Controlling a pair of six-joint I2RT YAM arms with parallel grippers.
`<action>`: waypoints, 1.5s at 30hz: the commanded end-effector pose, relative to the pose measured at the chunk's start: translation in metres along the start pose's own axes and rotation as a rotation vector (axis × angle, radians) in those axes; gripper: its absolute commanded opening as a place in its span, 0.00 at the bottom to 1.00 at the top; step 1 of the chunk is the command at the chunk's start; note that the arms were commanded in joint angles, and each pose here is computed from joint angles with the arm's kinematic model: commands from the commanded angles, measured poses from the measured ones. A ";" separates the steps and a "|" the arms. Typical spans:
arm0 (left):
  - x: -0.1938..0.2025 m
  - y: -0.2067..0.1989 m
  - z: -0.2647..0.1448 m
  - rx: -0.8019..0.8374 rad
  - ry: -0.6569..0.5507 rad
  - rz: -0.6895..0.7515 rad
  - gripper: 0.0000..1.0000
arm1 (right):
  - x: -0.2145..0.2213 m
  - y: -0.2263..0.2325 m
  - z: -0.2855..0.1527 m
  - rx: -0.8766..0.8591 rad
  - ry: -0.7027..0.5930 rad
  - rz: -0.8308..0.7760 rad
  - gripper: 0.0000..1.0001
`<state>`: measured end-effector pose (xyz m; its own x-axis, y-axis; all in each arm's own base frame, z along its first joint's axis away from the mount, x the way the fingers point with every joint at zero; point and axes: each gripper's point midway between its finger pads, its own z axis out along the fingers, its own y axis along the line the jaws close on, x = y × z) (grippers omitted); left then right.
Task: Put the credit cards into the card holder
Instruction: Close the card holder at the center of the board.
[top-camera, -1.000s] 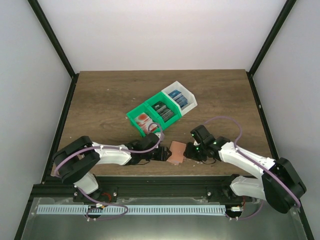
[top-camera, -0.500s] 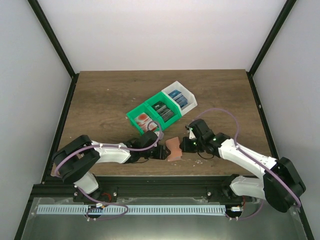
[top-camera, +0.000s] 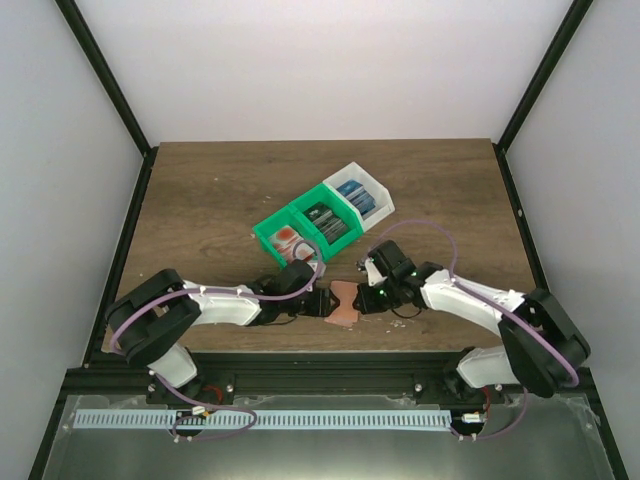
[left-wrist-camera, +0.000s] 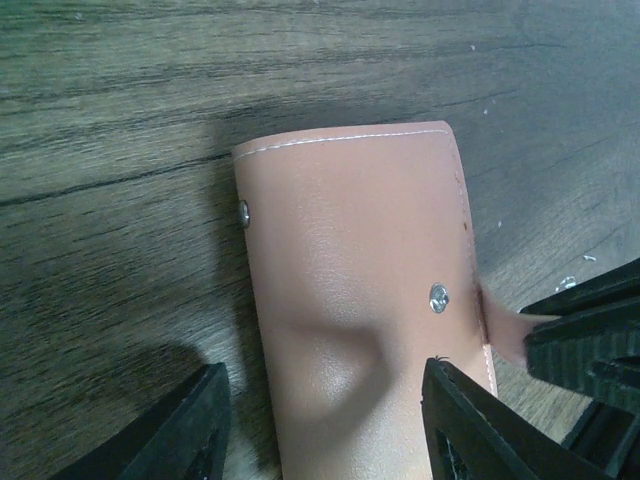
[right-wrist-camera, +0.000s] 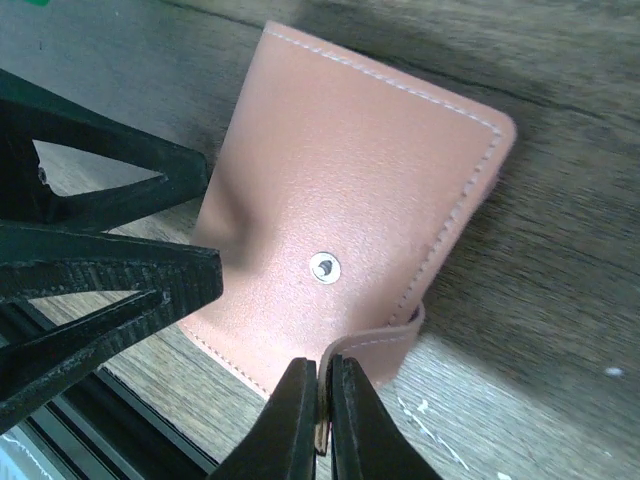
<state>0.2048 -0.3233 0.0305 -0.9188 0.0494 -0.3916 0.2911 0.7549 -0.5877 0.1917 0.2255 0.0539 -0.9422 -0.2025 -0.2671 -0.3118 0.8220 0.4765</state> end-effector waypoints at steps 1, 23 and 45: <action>0.016 0.024 0.005 -0.063 0.043 -0.043 0.53 | -0.013 0.025 0.005 -0.092 -0.006 -0.060 0.01; 0.032 0.046 0.011 -0.133 0.082 -0.075 0.37 | -0.042 0.005 0.013 0.059 -0.089 0.128 0.07; 0.035 0.054 0.012 -0.152 0.076 -0.086 0.30 | -0.040 0.006 0.023 0.117 -0.037 0.143 0.11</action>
<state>0.2113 -0.3217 0.0220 -0.9222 -0.0103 -0.3865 0.2450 0.7577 -0.6049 0.2277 0.2467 0.0433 -0.9713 -0.0640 -0.2293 -0.1591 0.8909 0.4255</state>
